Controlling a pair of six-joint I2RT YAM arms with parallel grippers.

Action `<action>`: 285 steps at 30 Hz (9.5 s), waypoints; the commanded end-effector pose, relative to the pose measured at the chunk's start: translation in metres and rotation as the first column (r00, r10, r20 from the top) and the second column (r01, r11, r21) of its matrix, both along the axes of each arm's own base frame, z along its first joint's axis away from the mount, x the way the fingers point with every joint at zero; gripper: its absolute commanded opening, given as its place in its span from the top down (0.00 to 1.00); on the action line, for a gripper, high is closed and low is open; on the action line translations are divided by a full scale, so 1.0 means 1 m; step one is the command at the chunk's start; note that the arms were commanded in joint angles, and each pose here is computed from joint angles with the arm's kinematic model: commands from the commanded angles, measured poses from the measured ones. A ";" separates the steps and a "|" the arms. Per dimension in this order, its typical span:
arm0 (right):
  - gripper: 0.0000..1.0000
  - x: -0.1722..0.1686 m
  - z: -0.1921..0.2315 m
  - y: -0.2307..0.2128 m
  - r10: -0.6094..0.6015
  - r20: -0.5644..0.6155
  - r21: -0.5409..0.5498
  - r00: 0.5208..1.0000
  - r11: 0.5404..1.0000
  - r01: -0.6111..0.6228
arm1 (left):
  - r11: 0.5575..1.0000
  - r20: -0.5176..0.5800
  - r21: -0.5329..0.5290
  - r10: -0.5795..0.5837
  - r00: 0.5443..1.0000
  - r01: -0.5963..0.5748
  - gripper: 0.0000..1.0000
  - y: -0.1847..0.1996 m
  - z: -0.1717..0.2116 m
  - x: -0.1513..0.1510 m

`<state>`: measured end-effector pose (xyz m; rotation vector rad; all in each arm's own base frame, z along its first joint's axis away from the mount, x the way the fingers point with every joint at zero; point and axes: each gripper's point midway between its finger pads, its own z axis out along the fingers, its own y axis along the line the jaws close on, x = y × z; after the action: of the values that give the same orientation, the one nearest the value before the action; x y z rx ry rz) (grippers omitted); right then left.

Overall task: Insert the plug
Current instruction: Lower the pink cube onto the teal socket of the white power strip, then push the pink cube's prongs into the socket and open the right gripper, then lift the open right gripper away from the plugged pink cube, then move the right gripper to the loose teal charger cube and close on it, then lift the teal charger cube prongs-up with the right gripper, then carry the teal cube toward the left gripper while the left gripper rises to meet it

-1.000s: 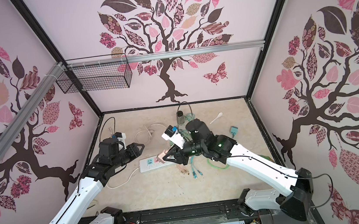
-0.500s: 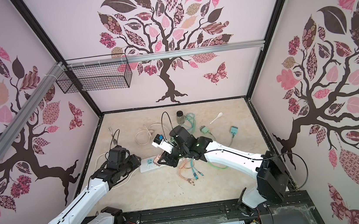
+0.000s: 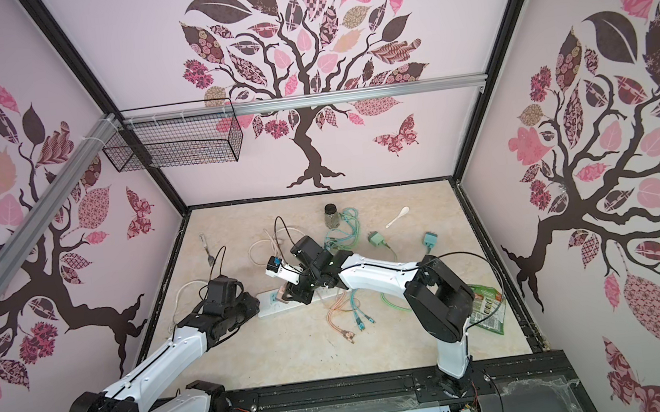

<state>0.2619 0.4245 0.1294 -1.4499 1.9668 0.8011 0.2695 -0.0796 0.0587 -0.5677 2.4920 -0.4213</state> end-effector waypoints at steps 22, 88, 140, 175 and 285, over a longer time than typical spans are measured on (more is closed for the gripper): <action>0.75 0.015 -0.043 0.026 0.264 0.102 -0.144 0.959 0.958 -0.248 | 0.986 0.002 -0.168 -0.003 1.000 0.004 0.74 0.000 -0.025 -0.010; 0.74 0.020 -0.152 0.004 0.435 0.033 -0.588 0.900 0.736 -0.335 | 0.973 0.022 -0.227 -0.031 0.999 0.035 0.84 -0.005 -0.029 -0.004; 0.40 -0.046 0.009 -0.001 0.360 -0.043 -0.186 0.932 0.914 -0.361 | 0.977 0.112 -0.210 -0.015 0.994 0.039 0.80 -0.001 0.022 0.018; 0.60 0.058 -0.014 -0.144 -0.484 -0.043 -0.102 0.874 0.872 0.479 | 0.987 0.221 -0.130 -0.063 0.973 0.094 0.63 0.007 0.104 0.025; 0.69 0.137 0.172 -0.317 -0.845 0.038 0.309 0.533 0.517 0.798 | 0.967 0.384 -0.032 -0.221 0.897 0.252 0.33 -0.004 0.192 0.023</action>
<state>0.4195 0.0805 0.2692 -0.1355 2.0611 0.3176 0.2863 -0.0801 0.2223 -0.2451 2.2362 -0.6471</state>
